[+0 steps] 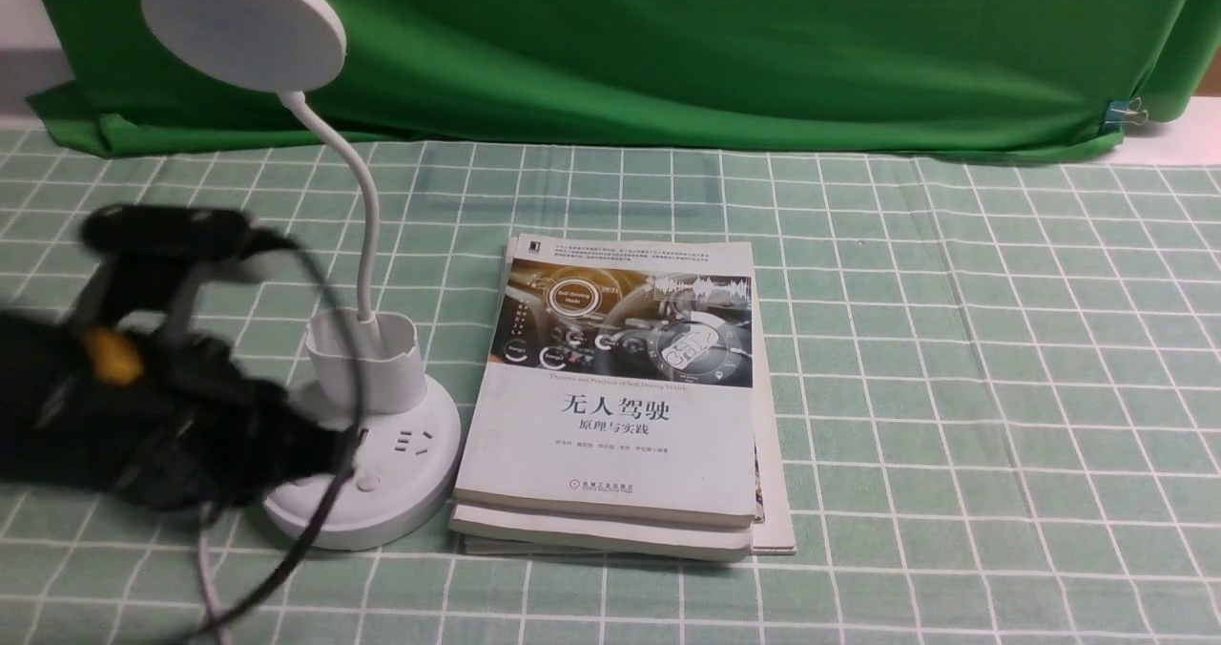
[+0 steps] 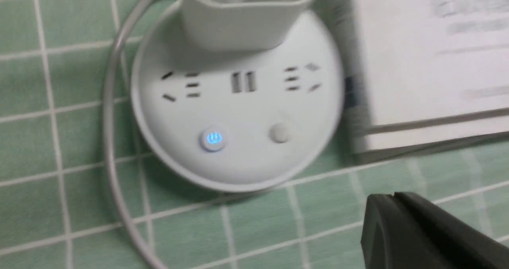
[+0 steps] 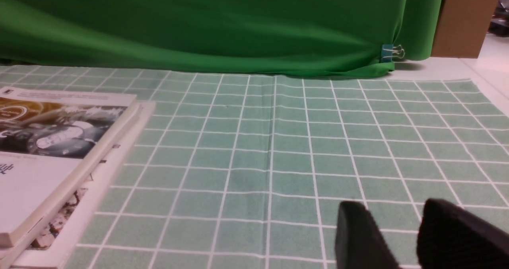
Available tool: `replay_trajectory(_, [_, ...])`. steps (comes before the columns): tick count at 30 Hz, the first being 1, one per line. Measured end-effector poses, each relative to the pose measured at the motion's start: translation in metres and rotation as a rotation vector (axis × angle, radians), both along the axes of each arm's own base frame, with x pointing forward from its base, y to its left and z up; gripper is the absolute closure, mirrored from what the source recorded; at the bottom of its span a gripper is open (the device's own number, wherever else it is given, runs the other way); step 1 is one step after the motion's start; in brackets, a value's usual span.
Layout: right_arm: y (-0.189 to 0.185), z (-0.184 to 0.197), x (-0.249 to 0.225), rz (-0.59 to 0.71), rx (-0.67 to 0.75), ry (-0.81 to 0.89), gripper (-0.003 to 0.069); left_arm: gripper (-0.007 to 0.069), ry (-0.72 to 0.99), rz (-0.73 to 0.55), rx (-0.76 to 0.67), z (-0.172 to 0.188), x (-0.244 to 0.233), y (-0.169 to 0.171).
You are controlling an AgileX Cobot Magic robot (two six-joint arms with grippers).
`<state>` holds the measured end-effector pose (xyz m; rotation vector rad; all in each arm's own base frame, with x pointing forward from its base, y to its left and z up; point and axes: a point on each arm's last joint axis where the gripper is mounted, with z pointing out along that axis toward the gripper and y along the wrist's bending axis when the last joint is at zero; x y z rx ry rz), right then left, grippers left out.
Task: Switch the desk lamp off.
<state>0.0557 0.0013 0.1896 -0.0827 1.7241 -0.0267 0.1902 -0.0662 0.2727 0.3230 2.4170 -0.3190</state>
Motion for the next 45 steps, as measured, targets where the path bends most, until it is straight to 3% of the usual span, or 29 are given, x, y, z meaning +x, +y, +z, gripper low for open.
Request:
replay_trajectory(9, [0.000,0.000,0.000,0.000,0.000,0.000,0.0417,0.0625,-0.419,0.077,-0.174,-0.005,-0.085,0.026])
replay_trajectory(15, [0.000,0.000,0.000,0.000,0.000,0.000,0.0417,0.0625,-0.550,0.084,-0.214,-0.016,-0.113,0.035])
replay_trajectory(37, [0.000,0.000,0.000,0.000,0.000,0.000,0.0417,0.0625,-0.575,0.085,-0.229,-0.017,-0.118,0.037])
replay_trajectory(41, [0.000,0.000,0.000,0.000,0.000,0.000,0.0417,0.0625,-0.619,0.085,-0.128,-0.025,-0.120,0.042])
replay_trajectory(45, [0.000,0.000,0.000,0.000,0.000,0.000,0.0417,0.0625,-0.684,0.195,-0.070,-0.044,-0.125,0.053])
